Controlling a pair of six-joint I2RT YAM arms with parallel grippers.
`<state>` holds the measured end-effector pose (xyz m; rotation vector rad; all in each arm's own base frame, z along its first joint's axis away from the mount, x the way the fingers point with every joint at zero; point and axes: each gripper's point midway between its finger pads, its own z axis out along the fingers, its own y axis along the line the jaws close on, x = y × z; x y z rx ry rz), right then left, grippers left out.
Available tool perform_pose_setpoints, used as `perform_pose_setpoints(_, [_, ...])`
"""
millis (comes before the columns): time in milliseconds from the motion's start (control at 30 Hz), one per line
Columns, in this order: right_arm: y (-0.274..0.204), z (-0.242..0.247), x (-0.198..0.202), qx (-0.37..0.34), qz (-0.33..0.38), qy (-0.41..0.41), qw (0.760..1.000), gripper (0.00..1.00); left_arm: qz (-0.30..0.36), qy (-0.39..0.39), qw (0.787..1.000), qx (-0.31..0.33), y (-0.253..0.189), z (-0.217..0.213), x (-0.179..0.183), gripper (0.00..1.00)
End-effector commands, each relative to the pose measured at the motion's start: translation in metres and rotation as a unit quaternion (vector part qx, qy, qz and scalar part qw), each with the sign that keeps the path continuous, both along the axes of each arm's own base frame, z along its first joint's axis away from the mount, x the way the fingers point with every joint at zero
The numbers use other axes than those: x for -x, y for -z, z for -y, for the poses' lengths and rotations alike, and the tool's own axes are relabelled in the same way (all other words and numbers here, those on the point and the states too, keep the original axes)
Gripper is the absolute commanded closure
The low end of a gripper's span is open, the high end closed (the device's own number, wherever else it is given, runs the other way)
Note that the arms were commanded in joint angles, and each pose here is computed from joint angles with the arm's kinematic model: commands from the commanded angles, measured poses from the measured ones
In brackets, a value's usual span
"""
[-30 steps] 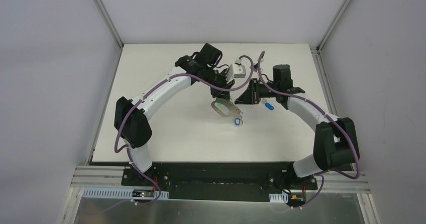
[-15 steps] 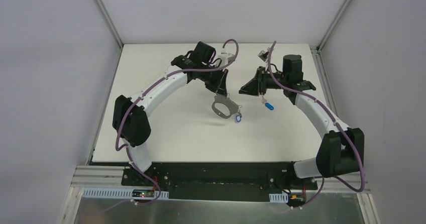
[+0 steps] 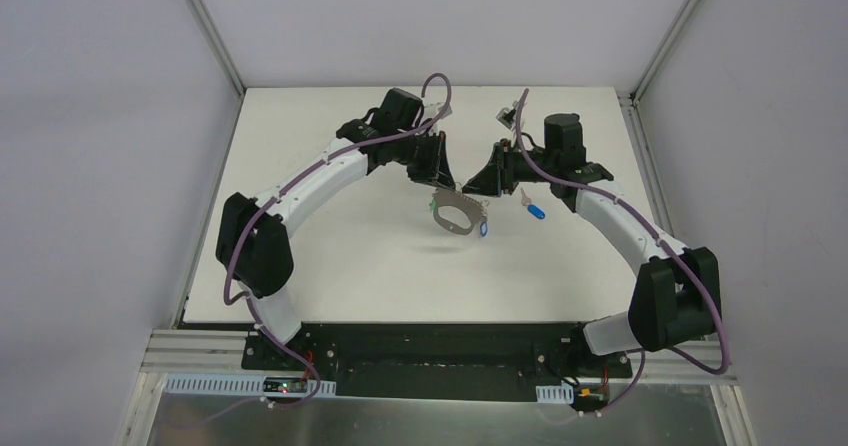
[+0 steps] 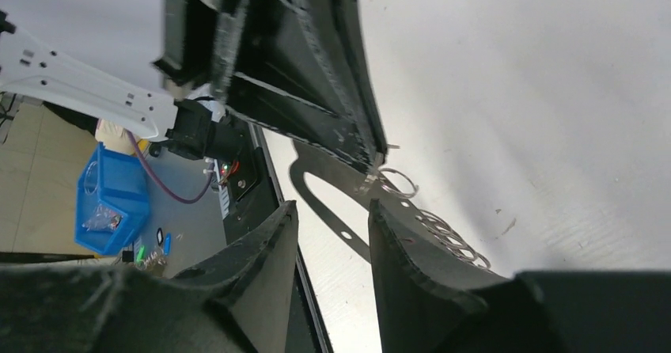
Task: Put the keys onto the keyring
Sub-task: Adjust the keyring.
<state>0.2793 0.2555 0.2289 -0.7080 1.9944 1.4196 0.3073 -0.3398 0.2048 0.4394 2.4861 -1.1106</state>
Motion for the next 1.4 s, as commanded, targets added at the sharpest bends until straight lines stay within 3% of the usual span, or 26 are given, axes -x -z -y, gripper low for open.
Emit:
perform_pose_setpoints(0, [0.009,-0.001,-0.011,0.011,0.0,0.031,0.999,0.59,0.017,-0.029,0.998,0.047,-0.039,0.002,-0.002,1.0])
perform_pose_setpoints(333, [0.006,-0.007,-0.016,-0.003,-0.015,0.035,0.999,0.6,0.017,-0.037,0.998,0.049,-0.041,0.0,0.0,1.0])
perform_pose_setpoints(600, [0.004,-0.014,-0.017,-0.01,-0.025,0.028,0.999,0.7,0.013,-0.04,0.998,0.049,-0.039,0.001,-0.001,1.0])
perform_pose_setpoints(1000, [0.005,-0.018,-0.015,-0.021,-0.041,0.022,0.999,0.74,0.01,-0.042,0.998,0.048,-0.036,0.002,-0.002,1.0])
perform_pose_setpoints(1100, [0.003,-0.019,-0.015,-0.026,-0.045,0.018,0.998,0.8,0.008,-0.042,0.998,0.049,-0.035,0.002,-0.003,1.0])
perform_pose_setpoints(1267, [0.004,-0.019,-0.017,-0.025,-0.046,0.021,0.998,0.98,0.008,-0.041,0.998,0.05,-0.035,0.003,-0.003,1.0])
perform_pose_setpoints(1367, [0.004,-0.018,-0.018,-0.022,-0.041,0.026,0.999,1.0,0.011,-0.041,0.998,0.051,-0.036,0.001,-0.002,1.0])
